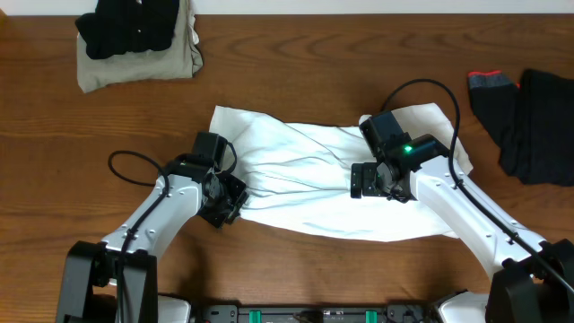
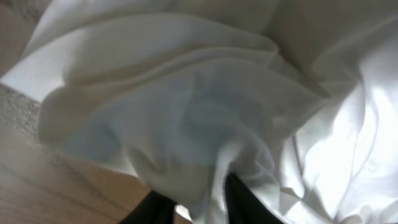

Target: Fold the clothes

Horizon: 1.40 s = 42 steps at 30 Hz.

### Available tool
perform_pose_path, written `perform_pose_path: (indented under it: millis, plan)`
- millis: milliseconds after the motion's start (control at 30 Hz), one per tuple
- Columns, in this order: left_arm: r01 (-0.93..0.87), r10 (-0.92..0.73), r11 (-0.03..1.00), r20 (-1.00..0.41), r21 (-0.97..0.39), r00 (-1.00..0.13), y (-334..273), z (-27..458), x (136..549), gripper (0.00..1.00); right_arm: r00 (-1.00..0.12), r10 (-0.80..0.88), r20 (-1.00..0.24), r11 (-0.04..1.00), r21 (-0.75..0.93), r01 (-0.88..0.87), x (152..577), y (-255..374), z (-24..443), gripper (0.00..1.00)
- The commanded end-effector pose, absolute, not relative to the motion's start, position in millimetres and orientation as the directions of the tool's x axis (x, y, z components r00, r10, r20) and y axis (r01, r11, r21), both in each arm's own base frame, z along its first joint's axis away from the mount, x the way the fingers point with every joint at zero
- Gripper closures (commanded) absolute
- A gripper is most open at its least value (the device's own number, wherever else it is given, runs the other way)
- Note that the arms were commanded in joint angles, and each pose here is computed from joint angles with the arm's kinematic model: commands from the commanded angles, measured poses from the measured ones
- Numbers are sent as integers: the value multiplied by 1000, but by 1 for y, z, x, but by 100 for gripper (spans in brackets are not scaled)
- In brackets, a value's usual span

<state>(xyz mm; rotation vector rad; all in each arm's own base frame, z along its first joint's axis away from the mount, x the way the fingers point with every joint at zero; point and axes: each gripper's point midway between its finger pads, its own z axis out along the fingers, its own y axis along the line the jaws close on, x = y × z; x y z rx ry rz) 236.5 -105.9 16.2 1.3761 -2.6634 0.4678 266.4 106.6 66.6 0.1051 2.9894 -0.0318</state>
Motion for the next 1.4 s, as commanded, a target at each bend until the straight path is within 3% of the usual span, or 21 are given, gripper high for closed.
perform_pose_path:
  millis: [0, 100, 300, 667, 1000, 1133, 1267, 1367]
  plan:
    - [-809, -775, 550, 233, -209, -587, -105, 13, 233, 76, -983, 86, -162, 996, -20, 90, 271, 105, 69, 1]
    - [-808, -773, 549, 239, -214, -588, -106, 14, 234, 79, -983, 86, -163, 996, -20, 90, 271, 105, 69, 1]
    - [-792, -746, 552, 268, -261, -609, -116, 24, 241, 93, -982, 87, -166, 996, -18, 91, 272, 105, 69, 1]
    - [-767, -727, 545, 264, -339, -634, -124, 43, 253, 94, -980, 101, -174, 994, -10, 105, 274, 106, 69, 1]
    - [-770, -791, 607, -62, -195, -608, -63, 30, 269, 94, -984, 100, -149, 995, 20, 99, 268, 111, 62, 8]
    - [-772, -787, 617, -149, -152, -599, -47, 31, 272, 92, -986, 95, -134, 995, 36, 91, 265, 115, 59, 18]
    - [-756, -771, 636, -164, -155, -615, -46, 31, 275, 77, -989, 71, -127, 995, 80, 61, 261, 129, 54, 33]
    - [-755, -771, 637, -164, -155, -616, -46, 31, 275, 74, -993, 29, -115, 991, 135, 13, 254, 145, 50, 43]
